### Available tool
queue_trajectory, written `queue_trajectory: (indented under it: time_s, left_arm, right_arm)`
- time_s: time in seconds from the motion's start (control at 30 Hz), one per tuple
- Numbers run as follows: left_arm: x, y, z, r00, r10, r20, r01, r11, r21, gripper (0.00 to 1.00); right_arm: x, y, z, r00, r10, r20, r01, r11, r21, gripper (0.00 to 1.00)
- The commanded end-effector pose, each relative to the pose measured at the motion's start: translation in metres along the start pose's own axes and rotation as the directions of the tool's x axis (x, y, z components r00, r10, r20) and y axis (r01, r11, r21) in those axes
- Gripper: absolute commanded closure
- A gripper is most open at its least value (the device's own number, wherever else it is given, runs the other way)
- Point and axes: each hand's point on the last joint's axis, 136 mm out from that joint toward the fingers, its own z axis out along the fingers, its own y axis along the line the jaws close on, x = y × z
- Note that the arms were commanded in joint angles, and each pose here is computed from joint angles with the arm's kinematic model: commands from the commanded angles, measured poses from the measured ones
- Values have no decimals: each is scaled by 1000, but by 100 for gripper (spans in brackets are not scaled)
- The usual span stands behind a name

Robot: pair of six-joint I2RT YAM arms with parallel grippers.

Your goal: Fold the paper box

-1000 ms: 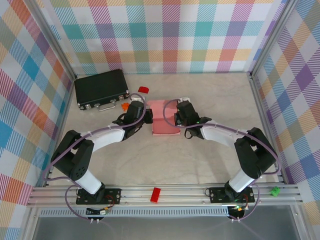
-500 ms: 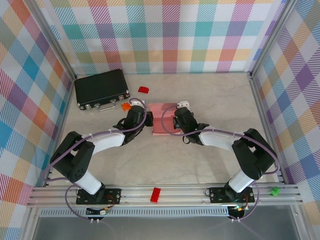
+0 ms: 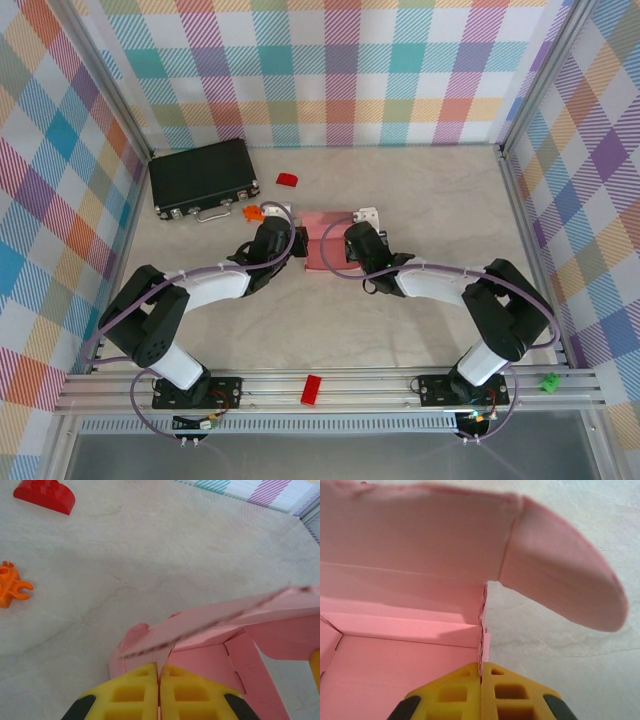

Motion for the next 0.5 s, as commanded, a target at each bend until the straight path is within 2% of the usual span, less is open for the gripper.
queue_trajectory:
  time_s: [0.0,0.17,0.47]
  left_arm:
    - [-3,-16,-7,999,-25,21,24,998,60,90]
    - [-1,-17,-9,999,-26,21,24,997,68,85]
    - [8,-13,-11,999,-33,10,32,998,61,88]
  right_arm:
    - [13,4,-4,1000,-2,-27,1,1000,-14,94]
    - [15,5,-5,1000,-5,-27,4,1000,-12,94]
    - [20,7,-6,999,-6,-33,6,1000,-9,94]
